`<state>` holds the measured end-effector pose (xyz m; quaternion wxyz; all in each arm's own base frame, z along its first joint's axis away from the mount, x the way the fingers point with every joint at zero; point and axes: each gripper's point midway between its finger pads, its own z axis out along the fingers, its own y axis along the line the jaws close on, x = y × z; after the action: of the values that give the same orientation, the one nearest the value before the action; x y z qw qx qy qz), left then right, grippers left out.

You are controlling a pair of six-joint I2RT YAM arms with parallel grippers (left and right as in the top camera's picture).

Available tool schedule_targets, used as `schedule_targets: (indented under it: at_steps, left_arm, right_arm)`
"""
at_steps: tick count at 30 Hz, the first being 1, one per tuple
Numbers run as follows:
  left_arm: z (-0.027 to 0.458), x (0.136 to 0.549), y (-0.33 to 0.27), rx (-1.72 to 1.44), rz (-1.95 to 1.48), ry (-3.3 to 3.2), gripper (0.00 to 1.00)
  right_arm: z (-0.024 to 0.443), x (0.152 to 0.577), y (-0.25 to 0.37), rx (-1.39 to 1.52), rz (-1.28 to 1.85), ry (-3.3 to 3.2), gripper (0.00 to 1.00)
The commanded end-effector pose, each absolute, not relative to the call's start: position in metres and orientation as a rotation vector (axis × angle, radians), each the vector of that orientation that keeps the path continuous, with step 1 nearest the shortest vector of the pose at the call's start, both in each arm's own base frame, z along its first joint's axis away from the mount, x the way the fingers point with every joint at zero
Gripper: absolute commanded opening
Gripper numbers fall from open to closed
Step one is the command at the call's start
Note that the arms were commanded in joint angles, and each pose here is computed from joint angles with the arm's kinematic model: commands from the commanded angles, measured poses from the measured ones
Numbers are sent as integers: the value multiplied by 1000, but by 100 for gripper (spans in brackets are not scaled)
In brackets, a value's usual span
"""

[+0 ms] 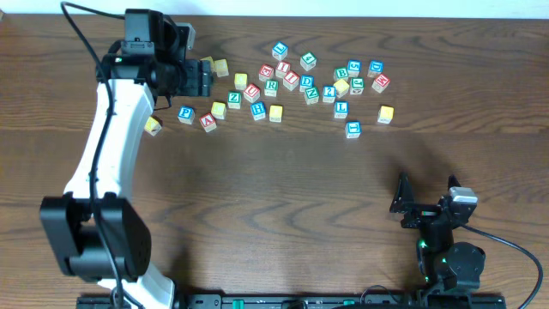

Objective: Spell out CORL
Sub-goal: 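Move the left gripper over the yellow-bordered C block and lower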

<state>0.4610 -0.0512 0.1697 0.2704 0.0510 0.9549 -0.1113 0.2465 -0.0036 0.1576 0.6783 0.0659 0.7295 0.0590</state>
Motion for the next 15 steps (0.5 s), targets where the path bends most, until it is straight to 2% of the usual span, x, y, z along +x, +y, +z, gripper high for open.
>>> schedule_targets:
  at_steps: [1, 7, 15]
  left_arm:
    - [135, 470, -53, 146, -287, 2640, 64]
    - [88, 473, -64, 198, -130, 2729, 63]
    - [61, 477, -72, 230, -81, 2760, 63]
  right_arm:
    - [157, 246, -4, 141, 128, 1638, 99]
    - [157, 246, -4, 141, 129, 1639, 99]
    - [157, 246, -4, 141, 129, 1638, 99]
